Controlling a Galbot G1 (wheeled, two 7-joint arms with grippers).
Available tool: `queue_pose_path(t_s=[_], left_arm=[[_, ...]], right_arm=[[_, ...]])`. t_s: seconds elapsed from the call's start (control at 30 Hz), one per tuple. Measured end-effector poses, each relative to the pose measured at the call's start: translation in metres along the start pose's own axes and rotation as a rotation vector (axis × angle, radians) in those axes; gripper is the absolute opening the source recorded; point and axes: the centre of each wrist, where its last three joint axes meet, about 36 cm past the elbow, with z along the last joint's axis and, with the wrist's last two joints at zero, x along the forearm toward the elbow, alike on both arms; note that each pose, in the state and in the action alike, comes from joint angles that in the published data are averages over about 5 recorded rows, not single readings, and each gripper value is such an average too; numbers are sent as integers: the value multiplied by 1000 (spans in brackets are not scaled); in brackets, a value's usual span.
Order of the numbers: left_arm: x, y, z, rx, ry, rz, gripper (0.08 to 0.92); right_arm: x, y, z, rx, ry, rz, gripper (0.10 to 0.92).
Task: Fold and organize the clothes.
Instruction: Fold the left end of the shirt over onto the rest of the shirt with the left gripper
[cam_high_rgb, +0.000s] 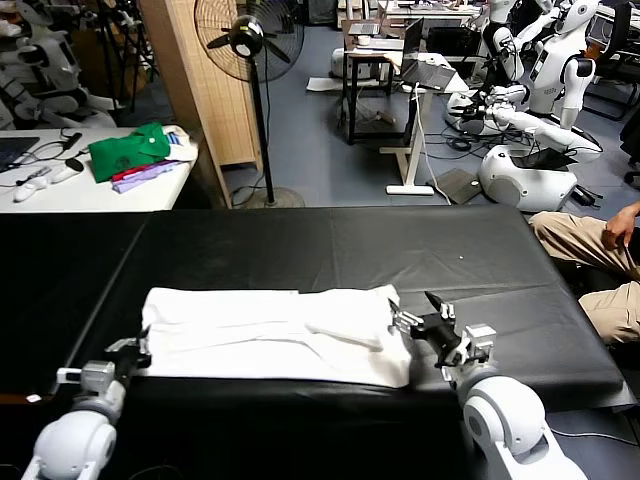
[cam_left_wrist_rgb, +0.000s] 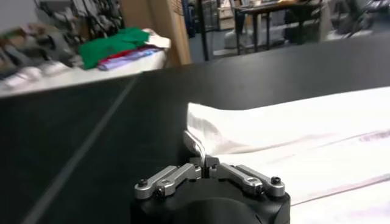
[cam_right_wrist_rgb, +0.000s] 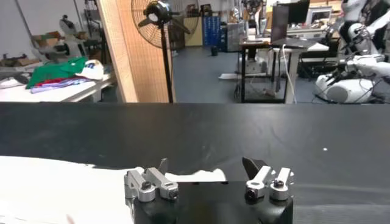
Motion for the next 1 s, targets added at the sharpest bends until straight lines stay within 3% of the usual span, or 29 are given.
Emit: queue_pose_path(t_s=[0.43,0.57,0.67,0.8,1.0], left_arm=[[-3,69,3,-416,-53,-168,147],[2,78,-4,-457,-58,-183,147],[9,65,-8,-436,-77,-154,147],[22,24,-21,-345,-113,-83,147],[38,-54,-52,-53,-141,115,147]], right_arm=[[8,2,-2,18,-25,0,798],[10,5,0,6,-22,-2,798],[12,7,0,-6,-19,-3,798],[16,7,-2,-17,-16,10,798],[26,3,-3,-25,-17,42,798]])
